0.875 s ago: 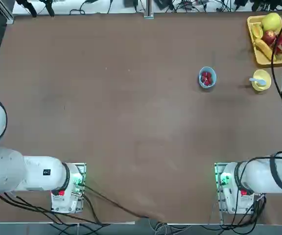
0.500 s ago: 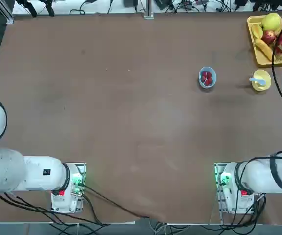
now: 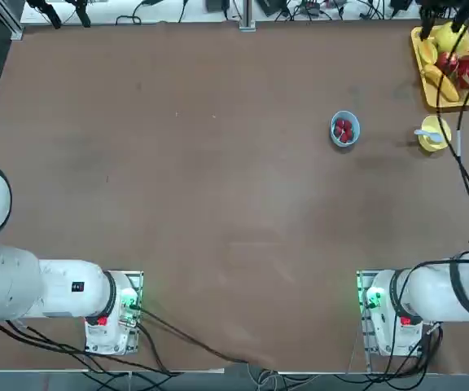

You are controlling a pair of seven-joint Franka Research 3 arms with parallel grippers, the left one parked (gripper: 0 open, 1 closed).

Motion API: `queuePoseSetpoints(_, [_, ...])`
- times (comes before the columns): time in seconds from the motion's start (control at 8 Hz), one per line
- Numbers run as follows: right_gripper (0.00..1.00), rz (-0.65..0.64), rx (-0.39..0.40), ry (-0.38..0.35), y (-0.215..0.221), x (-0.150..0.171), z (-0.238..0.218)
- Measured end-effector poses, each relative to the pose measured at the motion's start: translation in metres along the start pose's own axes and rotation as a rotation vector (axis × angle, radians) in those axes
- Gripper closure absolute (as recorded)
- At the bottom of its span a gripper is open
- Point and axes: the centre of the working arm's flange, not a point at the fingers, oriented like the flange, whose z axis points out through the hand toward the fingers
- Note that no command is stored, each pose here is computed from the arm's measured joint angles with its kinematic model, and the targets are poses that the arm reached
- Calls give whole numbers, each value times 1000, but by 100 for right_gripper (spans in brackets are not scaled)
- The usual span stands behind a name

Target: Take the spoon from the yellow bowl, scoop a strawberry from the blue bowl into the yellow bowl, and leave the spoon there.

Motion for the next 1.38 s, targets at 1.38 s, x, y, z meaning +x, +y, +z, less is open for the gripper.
queuePoseSetpoints(1.38, [0,33,-682,-7,-109,-3,301])
